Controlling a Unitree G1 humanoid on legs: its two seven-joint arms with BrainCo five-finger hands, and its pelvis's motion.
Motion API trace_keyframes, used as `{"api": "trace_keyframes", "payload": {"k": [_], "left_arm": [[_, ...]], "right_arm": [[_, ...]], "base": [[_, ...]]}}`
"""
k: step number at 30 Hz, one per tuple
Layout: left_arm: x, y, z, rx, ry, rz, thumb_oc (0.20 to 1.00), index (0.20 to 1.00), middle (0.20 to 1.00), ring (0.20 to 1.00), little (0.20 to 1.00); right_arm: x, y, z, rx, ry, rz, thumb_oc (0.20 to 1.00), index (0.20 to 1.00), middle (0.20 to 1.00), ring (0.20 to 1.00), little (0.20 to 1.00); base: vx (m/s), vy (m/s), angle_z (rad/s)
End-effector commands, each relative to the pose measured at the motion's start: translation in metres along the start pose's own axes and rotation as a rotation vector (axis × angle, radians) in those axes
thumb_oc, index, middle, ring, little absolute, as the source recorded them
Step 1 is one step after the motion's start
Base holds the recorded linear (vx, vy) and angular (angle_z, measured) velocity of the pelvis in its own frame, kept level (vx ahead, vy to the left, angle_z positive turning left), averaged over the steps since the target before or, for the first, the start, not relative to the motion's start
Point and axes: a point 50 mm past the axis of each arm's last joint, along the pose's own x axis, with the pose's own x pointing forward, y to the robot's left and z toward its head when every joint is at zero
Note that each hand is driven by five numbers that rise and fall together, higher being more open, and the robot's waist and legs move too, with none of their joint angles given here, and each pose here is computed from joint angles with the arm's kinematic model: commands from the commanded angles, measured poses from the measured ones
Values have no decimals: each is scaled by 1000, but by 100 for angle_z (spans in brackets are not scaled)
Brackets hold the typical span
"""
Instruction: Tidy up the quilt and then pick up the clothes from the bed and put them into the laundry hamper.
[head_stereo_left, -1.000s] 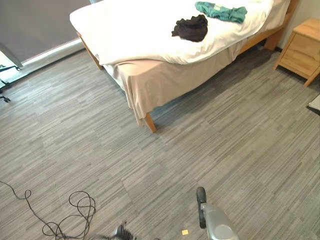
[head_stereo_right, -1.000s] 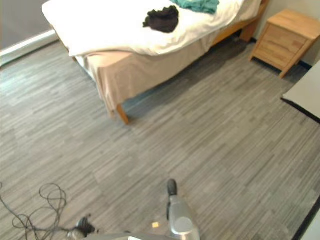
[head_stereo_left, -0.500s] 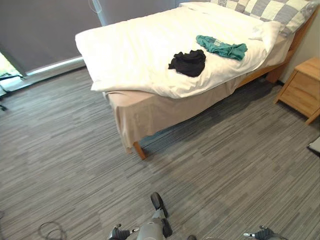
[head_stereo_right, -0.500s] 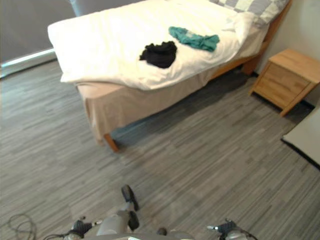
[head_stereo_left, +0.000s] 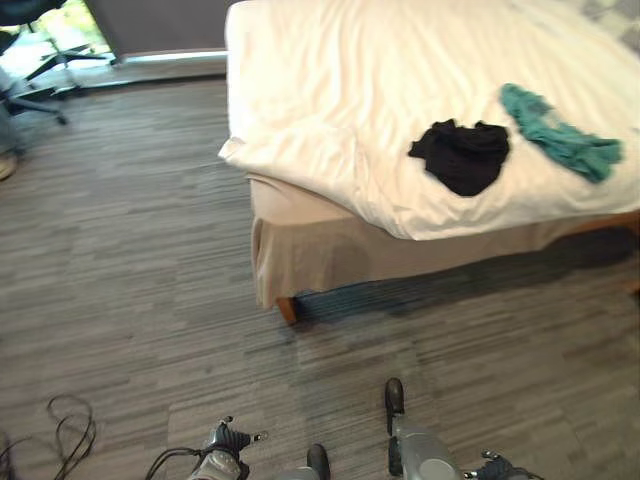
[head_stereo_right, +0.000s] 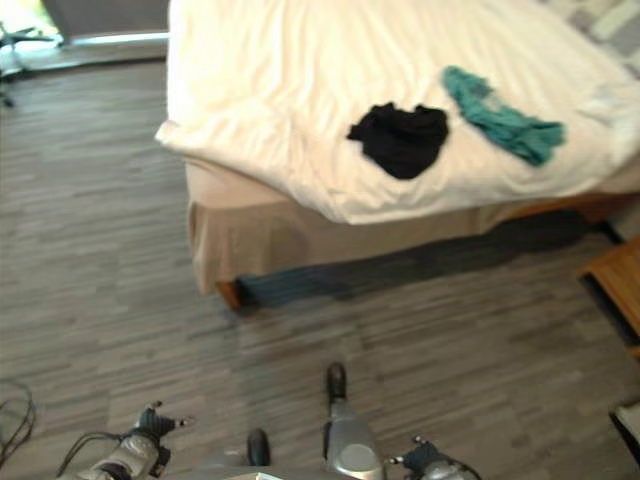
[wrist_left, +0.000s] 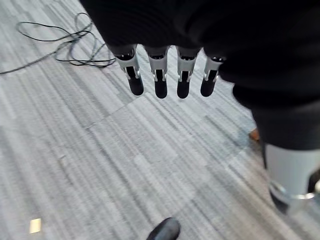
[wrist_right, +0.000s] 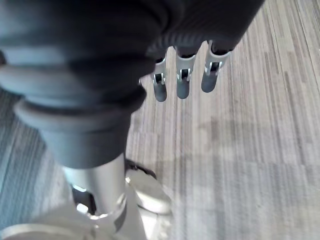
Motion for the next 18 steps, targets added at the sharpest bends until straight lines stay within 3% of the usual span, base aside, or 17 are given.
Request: {"api": "trace_keyframes", "payload": {"k": [1, 5, 9, 18], "left_arm": [[3, 13, 18, 6, -69, 40, 1000, 1000, 1000, 1000, 1000], [3, 12, 40, -38, -135, 53, 1000, 1000, 1000, 1000, 1000], [2, 7, 39, -72, -135, 48, 1000, 1000, 1000, 1000, 1000], [2, 16, 23, -151, -86, 79, 1000, 1000, 1000, 1000, 1000]], "right_arm": [[1, -9, -1, -27, 7, -29, 1000, 1000, 1000, 1000, 1000], [2, -27, 4, -4, 2, -94, 1000, 1000, 1000, 1000, 1000], [1, -29, 0, -29, 8, -97, 1000, 1000, 1000, 1000, 1000], [-1, -4, -15, -29, 47, -31, 1000, 1000, 1000, 1000, 1000]], "base": [[357, -379, 77], [220, -117, 51], [329, 182, -19], [199, 230, -10]]}}
